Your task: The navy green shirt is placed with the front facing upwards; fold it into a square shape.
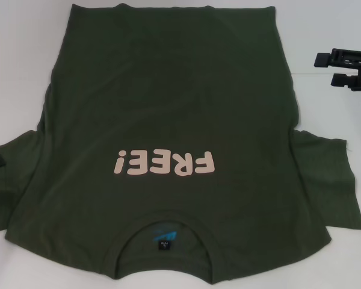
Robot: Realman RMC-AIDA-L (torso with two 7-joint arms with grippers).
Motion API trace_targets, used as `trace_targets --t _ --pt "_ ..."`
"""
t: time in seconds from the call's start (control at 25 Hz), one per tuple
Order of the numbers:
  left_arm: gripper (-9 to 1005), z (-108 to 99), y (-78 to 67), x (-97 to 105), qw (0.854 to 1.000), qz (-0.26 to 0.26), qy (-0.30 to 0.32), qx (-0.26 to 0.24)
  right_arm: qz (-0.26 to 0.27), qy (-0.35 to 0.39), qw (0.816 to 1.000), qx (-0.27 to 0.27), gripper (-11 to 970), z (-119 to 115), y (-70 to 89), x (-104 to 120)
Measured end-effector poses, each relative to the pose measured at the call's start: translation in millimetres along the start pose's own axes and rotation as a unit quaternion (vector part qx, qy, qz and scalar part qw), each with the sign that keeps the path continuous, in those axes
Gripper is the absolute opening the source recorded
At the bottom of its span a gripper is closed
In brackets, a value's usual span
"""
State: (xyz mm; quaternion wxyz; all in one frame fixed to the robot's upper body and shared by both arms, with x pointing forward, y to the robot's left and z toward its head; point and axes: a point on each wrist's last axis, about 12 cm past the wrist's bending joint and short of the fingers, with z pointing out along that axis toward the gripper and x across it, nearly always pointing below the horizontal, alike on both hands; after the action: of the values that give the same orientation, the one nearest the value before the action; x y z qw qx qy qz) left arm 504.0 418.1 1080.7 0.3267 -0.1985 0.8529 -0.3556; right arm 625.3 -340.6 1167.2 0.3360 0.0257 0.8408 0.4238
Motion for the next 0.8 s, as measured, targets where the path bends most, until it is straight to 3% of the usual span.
trace_targets --t 0.28,0.8 --pt "933 9.7 3.3 3.9 0.999 0.036 0.003 -0.012 0.000 -0.001 1.000 0.000 927 -0.5 -0.3 0.0" --pt "933 17.1 9.7 7.5 0.999 0.031 0.001 -0.036 0.002 -0.003 1.000 0.000 927 -1.7 -0.9 -0.3"
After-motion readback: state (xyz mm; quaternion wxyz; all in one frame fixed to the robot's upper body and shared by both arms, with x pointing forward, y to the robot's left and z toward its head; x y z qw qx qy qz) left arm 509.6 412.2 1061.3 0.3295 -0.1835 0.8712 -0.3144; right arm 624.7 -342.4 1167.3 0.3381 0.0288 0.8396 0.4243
